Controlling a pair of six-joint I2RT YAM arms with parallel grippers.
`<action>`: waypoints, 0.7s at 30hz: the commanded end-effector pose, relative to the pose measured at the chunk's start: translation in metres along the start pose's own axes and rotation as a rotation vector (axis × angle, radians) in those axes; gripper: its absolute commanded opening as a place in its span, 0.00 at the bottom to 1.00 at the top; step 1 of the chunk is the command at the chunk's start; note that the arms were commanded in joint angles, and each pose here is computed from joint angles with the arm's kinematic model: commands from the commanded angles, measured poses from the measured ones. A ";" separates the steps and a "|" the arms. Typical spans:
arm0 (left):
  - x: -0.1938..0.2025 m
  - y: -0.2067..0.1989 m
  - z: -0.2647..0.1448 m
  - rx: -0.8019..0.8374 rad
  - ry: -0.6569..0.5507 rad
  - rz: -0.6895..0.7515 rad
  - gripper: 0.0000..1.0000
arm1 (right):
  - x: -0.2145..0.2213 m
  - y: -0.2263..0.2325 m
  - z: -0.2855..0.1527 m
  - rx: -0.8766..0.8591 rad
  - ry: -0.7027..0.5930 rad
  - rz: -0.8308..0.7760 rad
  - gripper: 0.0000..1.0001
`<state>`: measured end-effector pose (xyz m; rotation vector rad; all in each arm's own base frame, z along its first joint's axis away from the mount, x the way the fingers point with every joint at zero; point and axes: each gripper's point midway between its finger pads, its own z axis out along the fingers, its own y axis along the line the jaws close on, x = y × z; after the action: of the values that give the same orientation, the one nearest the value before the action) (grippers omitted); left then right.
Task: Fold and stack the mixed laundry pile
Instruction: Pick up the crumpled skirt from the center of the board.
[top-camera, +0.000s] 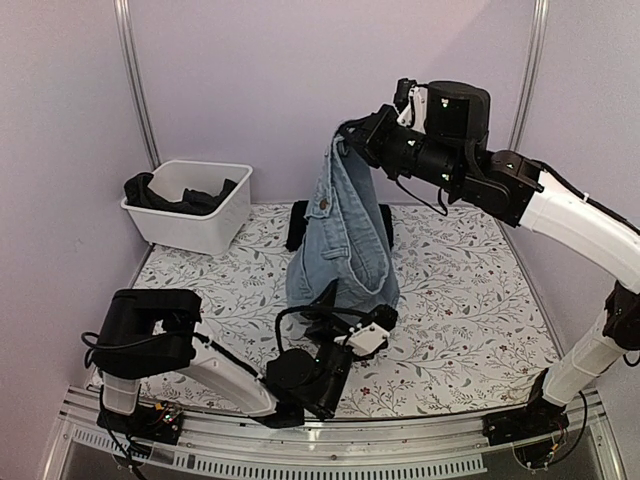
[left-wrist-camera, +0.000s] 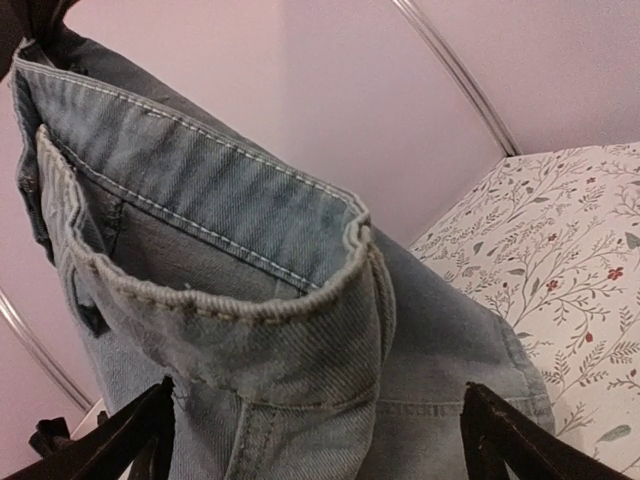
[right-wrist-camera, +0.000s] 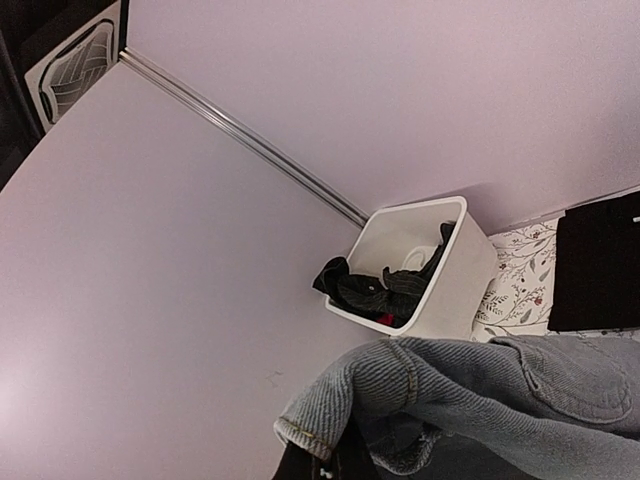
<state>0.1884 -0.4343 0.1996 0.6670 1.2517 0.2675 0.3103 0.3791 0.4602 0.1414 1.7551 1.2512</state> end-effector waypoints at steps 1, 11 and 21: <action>-0.008 0.060 0.012 -0.182 -0.004 -0.269 1.00 | -0.019 0.026 -0.005 -0.086 -0.087 0.060 0.00; -0.019 0.092 0.017 -0.228 0.001 -0.298 0.61 | -0.022 -0.004 -0.011 0.024 -0.151 0.064 0.00; -0.047 0.165 -0.015 -0.213 -0.083 -0.371 0.00 | -0.090 -0.056 -0.063 0.177 -0.340 0.029 0.00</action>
<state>0.2031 -0.3717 0.2770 0.5239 1.2714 0.2970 0.3296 0.3206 0.4350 0.3480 1.7191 1.0701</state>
